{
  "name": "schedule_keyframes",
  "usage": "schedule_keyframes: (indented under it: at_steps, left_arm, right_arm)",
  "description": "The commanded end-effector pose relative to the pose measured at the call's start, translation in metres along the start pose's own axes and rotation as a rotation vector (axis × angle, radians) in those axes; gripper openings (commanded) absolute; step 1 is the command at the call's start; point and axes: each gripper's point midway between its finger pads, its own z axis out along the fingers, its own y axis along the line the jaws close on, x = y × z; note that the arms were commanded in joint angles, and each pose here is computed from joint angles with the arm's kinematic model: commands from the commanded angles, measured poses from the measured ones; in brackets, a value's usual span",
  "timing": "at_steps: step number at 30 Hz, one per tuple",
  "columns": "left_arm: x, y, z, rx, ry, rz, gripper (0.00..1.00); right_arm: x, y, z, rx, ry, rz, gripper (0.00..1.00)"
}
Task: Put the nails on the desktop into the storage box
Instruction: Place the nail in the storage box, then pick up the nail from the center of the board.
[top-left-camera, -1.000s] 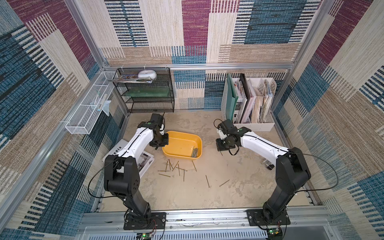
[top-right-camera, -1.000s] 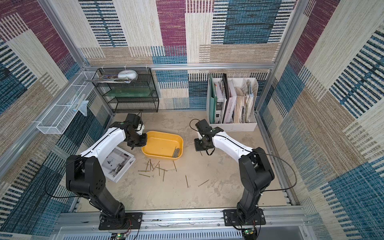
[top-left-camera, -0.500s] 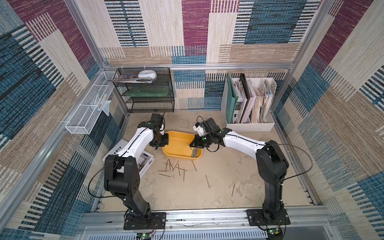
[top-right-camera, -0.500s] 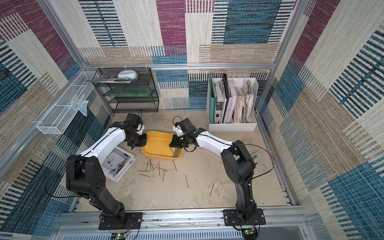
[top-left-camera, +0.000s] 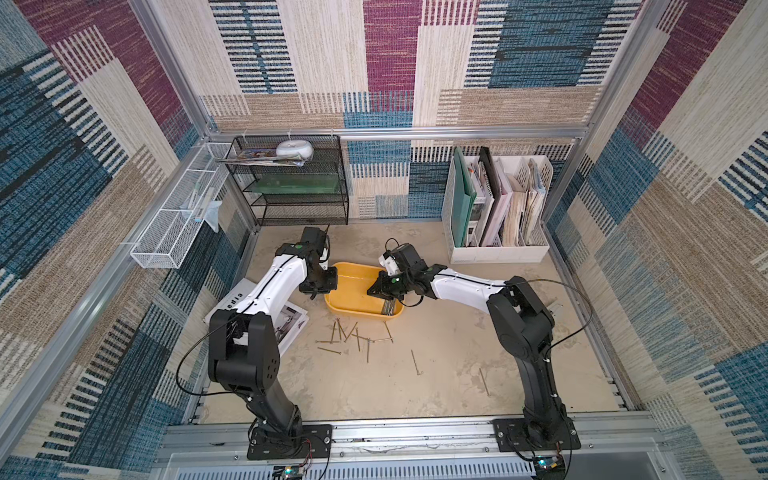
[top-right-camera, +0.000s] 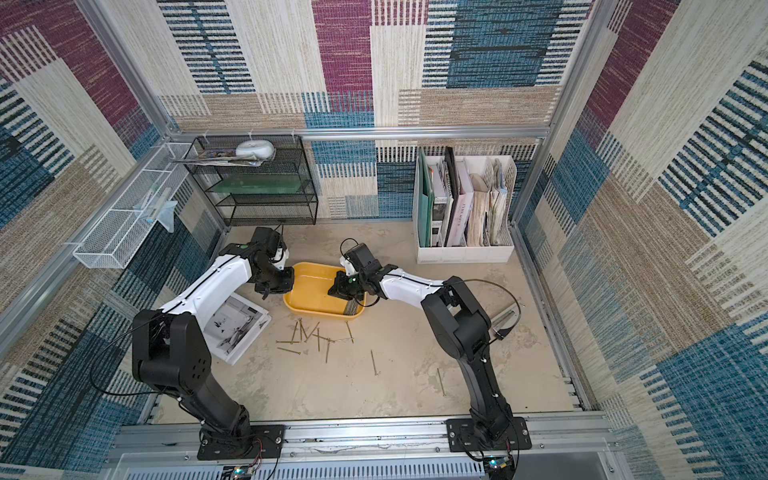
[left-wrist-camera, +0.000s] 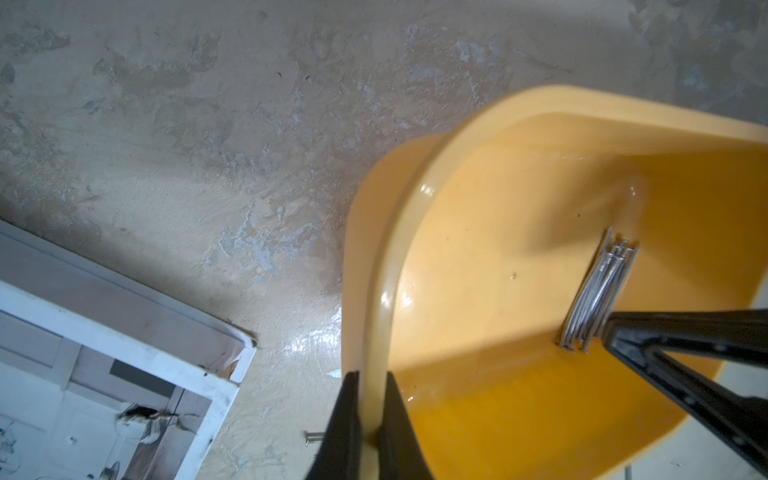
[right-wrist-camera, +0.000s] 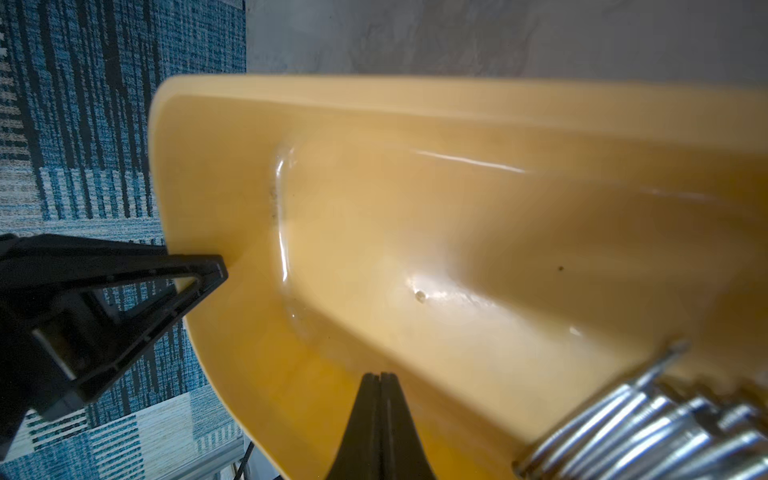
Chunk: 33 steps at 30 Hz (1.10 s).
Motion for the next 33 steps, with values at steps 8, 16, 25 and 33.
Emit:
schedule_keyframes:
  at_steps: [8, 16, 25, 33]
  left_arm:
    - [-0.003, -0.005, -0.003, 0.029, -0.006, 0.004, 0.00]
    - [-0.002, -0.005, -0.002, 0.031, -0.001, 0.003, 0.00]
    - [-0.003, -0.007, -0.001, 0.042, 0.000, 0.002, 0.00]
    - [-0.002, -0.008, -0.001, 0.049, 0.004, 0.002, 0.00]
  right_arm:
    - [0.066, -0.119, -0.144, 0.656, 0.002, -0.151, 0.46]
    - [0.167, -0.212, -0.212, 0.894, 0.137, 0.057, 0.63]
    - [0.198, -0.228, -0.250, 0.937, 0.093, 0.198, 0.72]
    - [0.213, -0.225, -0.241, 0.861, 0.117, 0.239, 0.73]
